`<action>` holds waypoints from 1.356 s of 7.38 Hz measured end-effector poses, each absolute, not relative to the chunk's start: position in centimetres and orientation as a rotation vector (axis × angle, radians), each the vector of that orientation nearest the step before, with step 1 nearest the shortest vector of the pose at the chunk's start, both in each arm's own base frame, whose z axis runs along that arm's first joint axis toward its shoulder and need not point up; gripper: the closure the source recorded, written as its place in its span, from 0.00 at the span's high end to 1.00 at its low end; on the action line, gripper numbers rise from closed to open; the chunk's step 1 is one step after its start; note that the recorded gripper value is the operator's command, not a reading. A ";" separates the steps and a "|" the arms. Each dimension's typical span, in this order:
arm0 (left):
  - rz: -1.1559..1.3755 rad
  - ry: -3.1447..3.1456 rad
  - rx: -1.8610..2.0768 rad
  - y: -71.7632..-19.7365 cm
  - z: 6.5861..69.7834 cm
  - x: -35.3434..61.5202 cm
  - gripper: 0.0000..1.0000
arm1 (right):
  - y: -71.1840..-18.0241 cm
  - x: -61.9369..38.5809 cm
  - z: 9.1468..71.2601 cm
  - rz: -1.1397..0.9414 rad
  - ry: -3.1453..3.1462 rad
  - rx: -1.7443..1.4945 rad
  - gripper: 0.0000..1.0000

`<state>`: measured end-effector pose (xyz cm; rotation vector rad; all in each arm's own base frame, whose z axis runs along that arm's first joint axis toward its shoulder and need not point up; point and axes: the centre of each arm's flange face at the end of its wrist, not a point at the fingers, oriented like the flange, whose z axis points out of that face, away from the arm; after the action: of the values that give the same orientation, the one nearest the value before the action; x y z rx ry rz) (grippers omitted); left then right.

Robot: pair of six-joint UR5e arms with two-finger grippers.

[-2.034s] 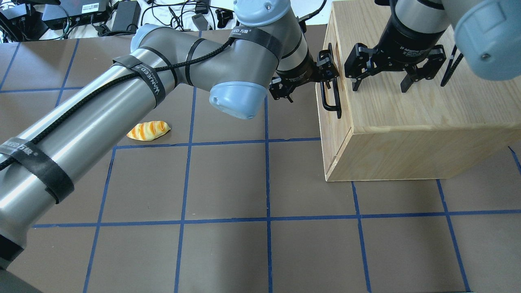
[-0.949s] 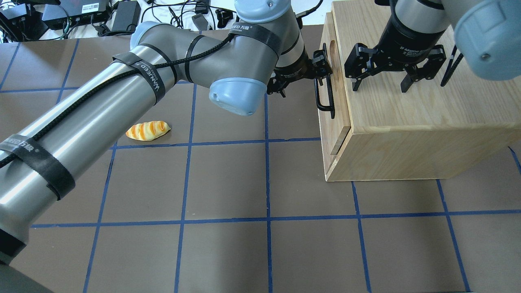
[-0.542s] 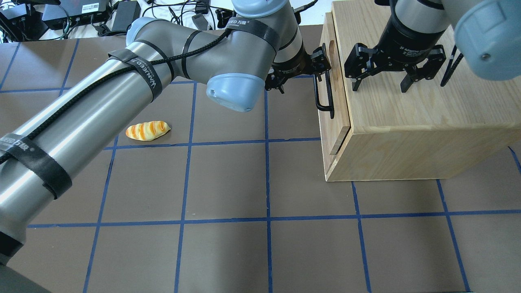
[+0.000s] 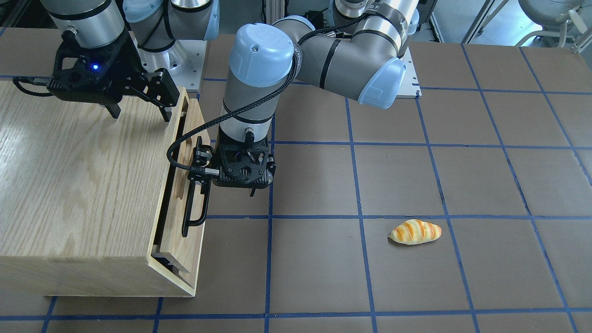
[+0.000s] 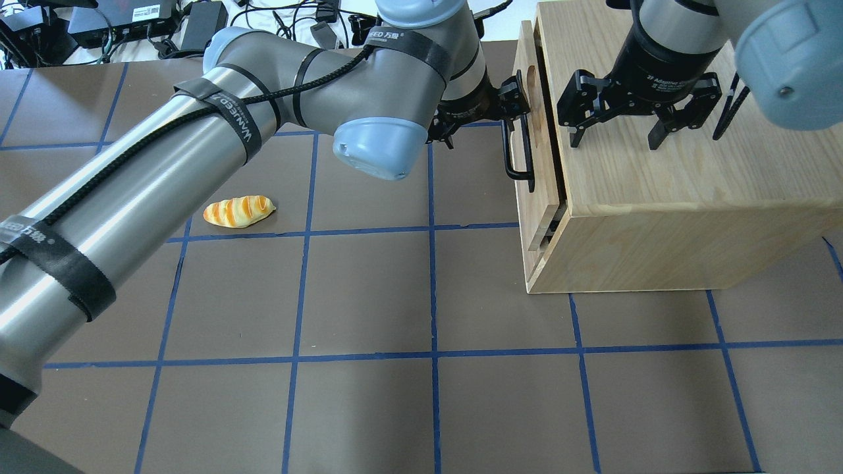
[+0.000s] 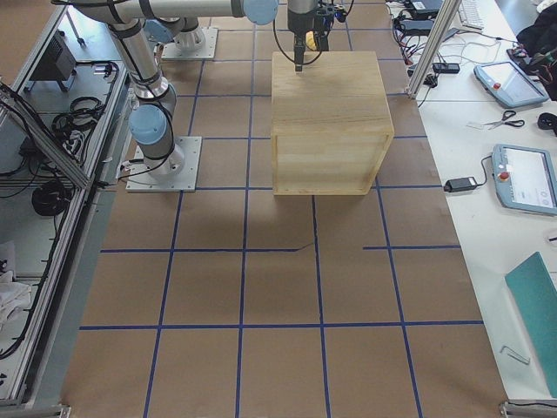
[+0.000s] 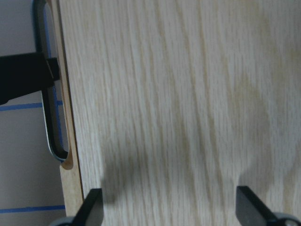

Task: Open upper drawer
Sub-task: 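Pull the handle with the left gripper, sliding the drawer toward the robot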

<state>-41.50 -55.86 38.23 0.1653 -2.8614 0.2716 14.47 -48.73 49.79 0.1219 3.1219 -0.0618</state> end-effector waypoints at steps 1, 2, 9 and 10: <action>0.273 -2.866 0.165 -55.9 38.3 -41.3 1.00 | -48.7 14.5 49.8 -0.062 3.122 0.122 1.00; 0.271 -2.869 0.174 -56.2 38.3 -40.9 1.00 | -48.7 14.5 49.8 -0.062 3.122 0.122 1.00; 0.291 -2.940 0.144 -58.1 38.8 -36.8 1.00 | -48.7 14.5 49.8 -0.062 3.121 0.122 1.00; 0.285 -2.945 0.152 -58.4 39.0 -36.0 1.00 | -48.7 14.5 49.8 -0.062 3.121 0.122 1.00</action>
<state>-35.97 -58.40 39.01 0.1521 -2.9449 0.2850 14.48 -48.73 49.79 0.1219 3.1212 -0.0618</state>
